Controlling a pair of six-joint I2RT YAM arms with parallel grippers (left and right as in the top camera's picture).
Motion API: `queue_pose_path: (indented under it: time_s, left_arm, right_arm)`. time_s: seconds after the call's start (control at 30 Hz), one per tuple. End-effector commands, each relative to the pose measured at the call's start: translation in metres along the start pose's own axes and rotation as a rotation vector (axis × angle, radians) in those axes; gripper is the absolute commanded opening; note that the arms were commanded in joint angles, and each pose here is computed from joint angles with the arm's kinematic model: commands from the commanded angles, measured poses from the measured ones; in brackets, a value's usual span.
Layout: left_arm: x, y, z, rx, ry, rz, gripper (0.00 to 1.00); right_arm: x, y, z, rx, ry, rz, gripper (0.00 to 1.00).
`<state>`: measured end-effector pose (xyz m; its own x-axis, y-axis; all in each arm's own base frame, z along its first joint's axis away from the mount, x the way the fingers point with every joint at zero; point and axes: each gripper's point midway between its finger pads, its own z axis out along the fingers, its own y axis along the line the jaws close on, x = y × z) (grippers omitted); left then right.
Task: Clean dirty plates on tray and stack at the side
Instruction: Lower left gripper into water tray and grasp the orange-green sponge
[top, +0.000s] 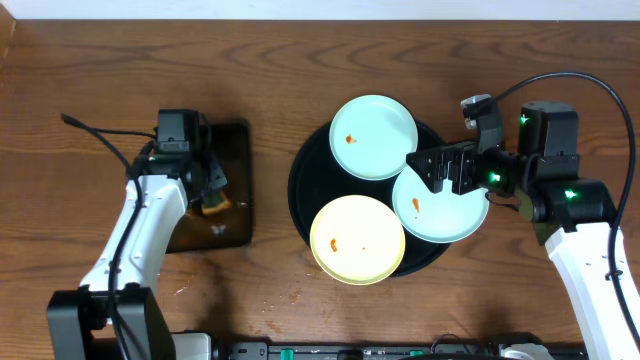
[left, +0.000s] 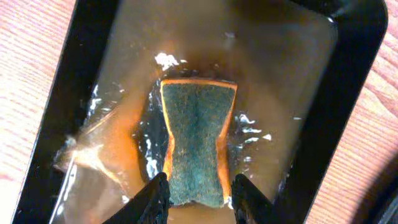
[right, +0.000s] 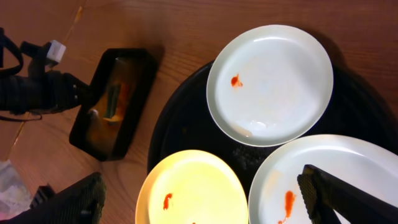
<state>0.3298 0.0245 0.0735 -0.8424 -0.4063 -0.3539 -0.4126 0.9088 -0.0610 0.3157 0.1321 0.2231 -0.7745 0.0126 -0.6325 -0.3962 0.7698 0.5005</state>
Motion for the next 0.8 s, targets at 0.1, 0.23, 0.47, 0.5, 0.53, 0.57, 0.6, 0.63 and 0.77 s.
queue_pose_path:
  time_s: [0.1,0.23,0.47,0.5,0.53,0.57,0.6,0.63,0.77]
  left_arm:
    - [0.002,0.008,0.028,-0.055,0.003,0.010,0.41]
    - [-0.005,0.012,0.052,-0.095,-0.018,0.010,0.41]
    - [0.009,0.013,0.087,-0.116,0.053,0.022,0.08]
    - [0.009,0.013,0.086,-0.114,0.054,0.022,0.08]
    - [0.009,0.011,0.084,-0.104,0.053,0.021,0.07]
    - [0.008,0.010,0.081,-0.094,0.050,0.020,0.08]
    - [0.007,0.008,0.076,-0.085,0.047,0.019,0.08]
    - [0.004,0.008,0.069,-0.080,0.034,0.018,0.07]
    - [-0.013,0.004,0.033,-0.047,-0.049,0.008,0.08]
  right_arm:
    - [-0.005,0.005,-0.001,-0.005,-0.007,-0.003,0.97]
    - [-0.005,0.005,-0.001,-0.005,-0.007,-0.003,0.97]
    - [-0.004,0.004,-0.001,-0.004,-0.002,0.000,0.97]
    - [-0.003,0.004,-0.001,-0.004,-0.001,0.001,0.97]
    - [-0.003,0.004,-0.001,-0.004,0.000,0.001,0.97]
    - [-0.003,0.004,-0.001,-0.004,0.000,0.001,0.97]
    - [-0.003,0.004,-0.001,-0.004,-0.001,0.001,0.97]
    - [-0.003,0.004,-0.001,-0.004,0.000,0.001,0.96]
    - [0.004,-0.003,0.000,0.043,0.025,0.016,0.90]
